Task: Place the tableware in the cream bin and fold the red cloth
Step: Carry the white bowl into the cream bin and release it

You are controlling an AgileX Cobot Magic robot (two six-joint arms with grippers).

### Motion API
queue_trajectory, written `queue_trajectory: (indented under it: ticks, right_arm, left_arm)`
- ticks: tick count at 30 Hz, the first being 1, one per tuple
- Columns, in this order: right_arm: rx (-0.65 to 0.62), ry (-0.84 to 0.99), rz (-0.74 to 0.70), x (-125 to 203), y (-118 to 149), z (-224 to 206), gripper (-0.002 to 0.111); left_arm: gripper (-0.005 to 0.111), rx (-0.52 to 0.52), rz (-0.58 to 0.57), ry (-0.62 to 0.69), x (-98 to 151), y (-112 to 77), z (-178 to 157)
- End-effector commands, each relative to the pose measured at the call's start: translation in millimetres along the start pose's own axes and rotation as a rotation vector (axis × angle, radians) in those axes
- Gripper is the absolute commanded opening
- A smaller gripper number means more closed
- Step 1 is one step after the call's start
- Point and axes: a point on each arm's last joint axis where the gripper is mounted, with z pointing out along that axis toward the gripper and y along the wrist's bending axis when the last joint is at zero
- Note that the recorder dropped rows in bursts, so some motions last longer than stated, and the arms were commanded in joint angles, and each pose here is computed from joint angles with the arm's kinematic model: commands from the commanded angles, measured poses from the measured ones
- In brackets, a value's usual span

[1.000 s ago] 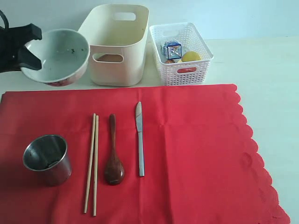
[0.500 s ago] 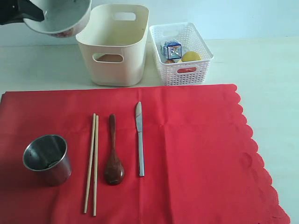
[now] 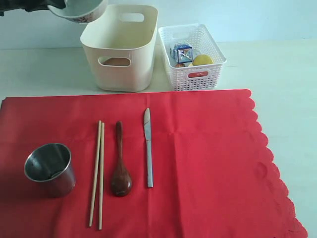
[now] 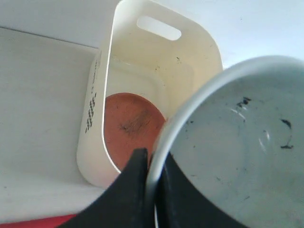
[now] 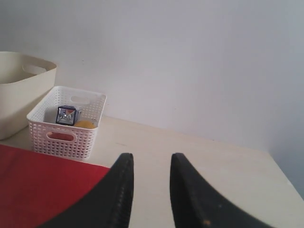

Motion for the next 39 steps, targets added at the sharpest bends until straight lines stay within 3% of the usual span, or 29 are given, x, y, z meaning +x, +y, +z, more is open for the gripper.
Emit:
queue_trajectory:
  ticks: [1, 9, 19, 30, 34, 39]
  right_arm:
    - [0.011, 0.017, -0.013, 8, 1, 3, 0.027]
    - [0.013, 0.061, -0.036, 27, 3, 10, 0.027]
    - [0.000, 0.113, -0.034, 44, 7, 15, 0.027]
    - [-0.002, 0.122, -0.034, 46, 7, 15, 0.027]
    - [-0.002, 0.122, -0.034, 46, 7, 15, 0.027]
    - [-0.002, 0.122, -0.034, 46, 7, 15, 0.027]
  left_arm:
    - [0.000, 0.025, -0.007, 0.006, -6, -2.8, 25]
    - [0.000, 0.054, 0.025, 0.018, -13, -10.3, 71]
    - [0.000, 0.034, 0.015, 0.035, -5, 5.6, 124]
    - [0.000, 0.018, 0.022, 0.071, 8, 18.2, 148]
    - [0.007, 0.016, 0.024, 0.079, 10, 18.8, 152]
    - [0.029, 0.023, 0.033, 0.073, 9, 15.2, 152]
